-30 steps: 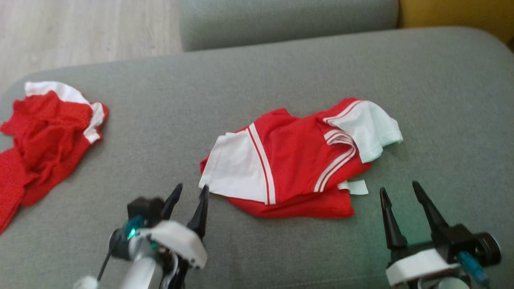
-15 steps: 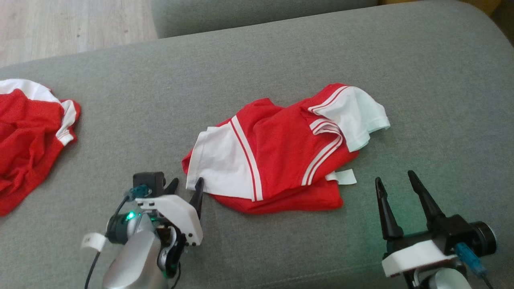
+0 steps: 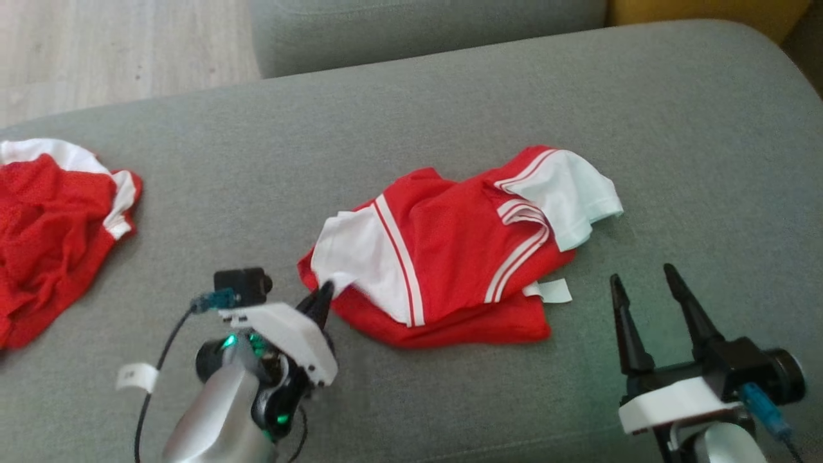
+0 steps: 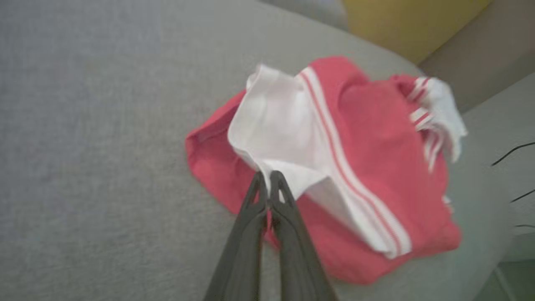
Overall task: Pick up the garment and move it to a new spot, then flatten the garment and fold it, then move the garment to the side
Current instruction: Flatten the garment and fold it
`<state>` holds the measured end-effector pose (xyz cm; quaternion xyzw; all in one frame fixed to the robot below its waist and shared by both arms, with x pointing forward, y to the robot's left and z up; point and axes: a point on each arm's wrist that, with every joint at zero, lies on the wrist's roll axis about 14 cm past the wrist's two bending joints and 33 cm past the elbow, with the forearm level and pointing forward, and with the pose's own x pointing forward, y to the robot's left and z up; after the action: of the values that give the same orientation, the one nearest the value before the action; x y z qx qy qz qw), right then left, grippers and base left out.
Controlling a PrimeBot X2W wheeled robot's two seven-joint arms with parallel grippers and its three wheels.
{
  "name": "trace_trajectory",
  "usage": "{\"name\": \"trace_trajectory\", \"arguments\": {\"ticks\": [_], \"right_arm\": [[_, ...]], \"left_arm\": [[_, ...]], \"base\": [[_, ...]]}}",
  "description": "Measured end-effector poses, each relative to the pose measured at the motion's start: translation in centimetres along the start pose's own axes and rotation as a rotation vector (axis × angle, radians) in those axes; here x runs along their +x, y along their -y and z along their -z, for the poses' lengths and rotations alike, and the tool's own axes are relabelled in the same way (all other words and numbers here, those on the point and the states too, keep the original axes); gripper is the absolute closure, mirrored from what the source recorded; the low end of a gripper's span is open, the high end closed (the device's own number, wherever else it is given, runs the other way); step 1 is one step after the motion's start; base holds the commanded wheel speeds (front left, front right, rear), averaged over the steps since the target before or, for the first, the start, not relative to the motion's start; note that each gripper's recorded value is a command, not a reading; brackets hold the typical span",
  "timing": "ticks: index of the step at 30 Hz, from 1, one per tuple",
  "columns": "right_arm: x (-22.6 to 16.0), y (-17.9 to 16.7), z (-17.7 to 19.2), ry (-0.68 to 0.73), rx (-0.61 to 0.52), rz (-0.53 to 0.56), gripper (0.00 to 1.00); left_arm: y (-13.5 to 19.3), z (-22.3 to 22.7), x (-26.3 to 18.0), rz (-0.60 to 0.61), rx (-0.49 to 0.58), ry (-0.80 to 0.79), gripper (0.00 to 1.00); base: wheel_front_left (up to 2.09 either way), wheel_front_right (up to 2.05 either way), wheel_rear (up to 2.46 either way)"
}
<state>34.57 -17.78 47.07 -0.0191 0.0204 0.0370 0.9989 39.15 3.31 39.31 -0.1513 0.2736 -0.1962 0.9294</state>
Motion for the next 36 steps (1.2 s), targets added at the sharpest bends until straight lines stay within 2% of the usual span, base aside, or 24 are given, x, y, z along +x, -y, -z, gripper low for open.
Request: {"name": "trace_trajectory", "arguments": {"ticks": [4,8,12,17,23,30,36], "right_arm": [[0.1,0.0,-0.7,0.023,-0.01,-0.005,0.0],[0.2,-0.7,-1.3,0.041,-0.011,-0.026,0.0],[-0.3,-1.3,-1.5,0.049,-0.01,-0.042,0.0],[-0.5,-1.7,-1.9,0.063,-0.009,-0.052,0.0],[-0.8,-1.3,-2.1,0.07,-0.01,-0.038,0.0],[-1.2,-0.8,-2.1,0.071,-0.01,-0.023,0.0],[-1.4,-0.6,-2.1,0.071,-0.009,-0.014,0.0]], "left_arm": [[2.6,-6.3,-1.6,0.101,-0.062,0.184,1.0],[4.4,-15.6,-6.2,0.203,-0.022,0.412,1.0],[7.0,-21.4,-11.8,0.309,0.009,0.552,1.0],[9.3,-24.4,-16.2,0.415,0.003,0.624,1.0],[8.6,-26.6,-18.5,0.42,0.01,0.669,1.0],[8.7,-31.3,-21.5,0.447,0.037,0.791,1.0],[8.9,-33.3,-21.8,0.437,0.088,0.81,1.0]], "base": [[0.0,0.0,0.0],[0.0,0.0,0.0],[0.0,0.0,0.0],[0.0,0.0,0.0],[0.0,0.0,0.0],[0.0,0.0,0.0],[0.0,0.0,0.0]]}}
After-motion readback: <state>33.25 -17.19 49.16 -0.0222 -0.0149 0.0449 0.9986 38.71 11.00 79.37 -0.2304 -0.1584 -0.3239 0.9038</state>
